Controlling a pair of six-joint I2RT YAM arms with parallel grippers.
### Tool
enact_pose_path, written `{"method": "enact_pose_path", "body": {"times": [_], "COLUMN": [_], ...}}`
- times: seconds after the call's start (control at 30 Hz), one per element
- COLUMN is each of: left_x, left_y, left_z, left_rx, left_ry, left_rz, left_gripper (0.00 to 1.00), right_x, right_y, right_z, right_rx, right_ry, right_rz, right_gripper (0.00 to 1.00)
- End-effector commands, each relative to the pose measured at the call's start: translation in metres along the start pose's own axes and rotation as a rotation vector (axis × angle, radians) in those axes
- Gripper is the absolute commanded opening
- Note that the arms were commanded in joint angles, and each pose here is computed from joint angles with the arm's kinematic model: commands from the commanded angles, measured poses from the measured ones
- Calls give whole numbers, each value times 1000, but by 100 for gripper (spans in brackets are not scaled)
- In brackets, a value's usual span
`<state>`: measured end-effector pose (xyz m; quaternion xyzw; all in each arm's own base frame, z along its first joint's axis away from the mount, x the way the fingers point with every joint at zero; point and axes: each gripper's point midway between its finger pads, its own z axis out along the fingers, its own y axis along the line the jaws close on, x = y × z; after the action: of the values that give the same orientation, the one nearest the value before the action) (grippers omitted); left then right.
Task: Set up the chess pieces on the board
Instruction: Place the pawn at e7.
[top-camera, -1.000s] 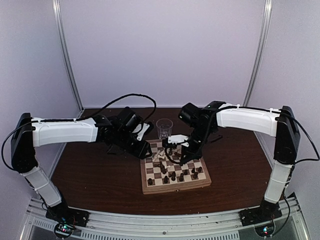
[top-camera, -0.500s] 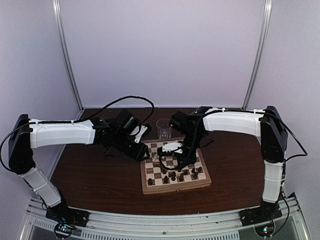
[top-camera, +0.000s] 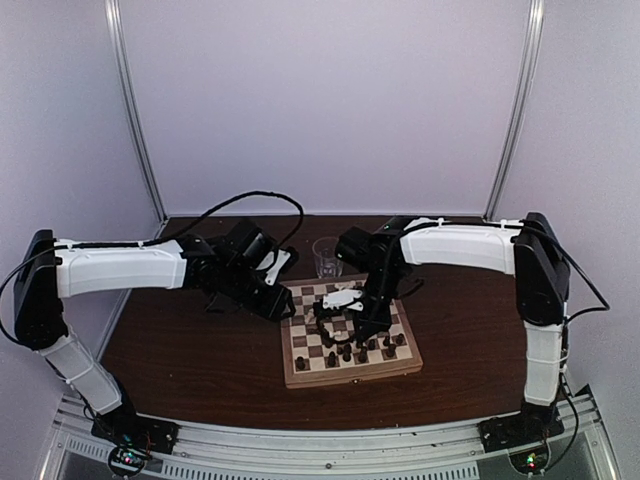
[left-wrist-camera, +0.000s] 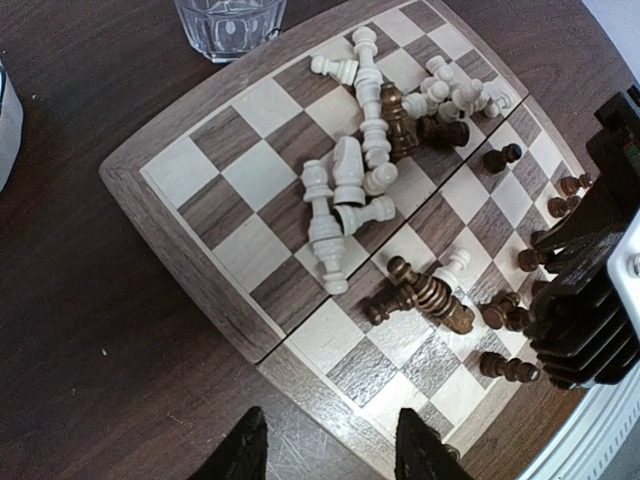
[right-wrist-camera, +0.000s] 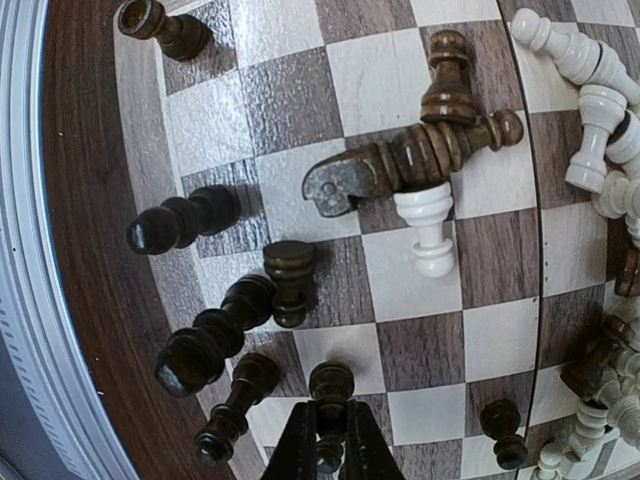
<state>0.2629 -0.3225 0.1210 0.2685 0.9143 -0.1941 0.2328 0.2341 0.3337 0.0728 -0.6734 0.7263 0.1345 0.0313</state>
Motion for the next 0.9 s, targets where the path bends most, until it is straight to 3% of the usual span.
{"method": "enact_pose_path", "body": {"times": [0.0,0.57,0.87], "left_x": [-10,-8,-7], "left_y": [4,6,7], "left_z": [-10,-7,-8], "left_rx": [-9,-9,-10], "left_ry": [-54,-48,-48], "left_rz": [3,-5,2], "left_gripper": [44,44,44], "right_x": [-1,-5,-6], "right_y": [2,5,3], "right_z": [3,10,5], "right_rx": [-6,-5,24], "right_ry": [16,23,23], "right_rz": [-19,-26,-34], "right_gripper": [5,8,19]}}
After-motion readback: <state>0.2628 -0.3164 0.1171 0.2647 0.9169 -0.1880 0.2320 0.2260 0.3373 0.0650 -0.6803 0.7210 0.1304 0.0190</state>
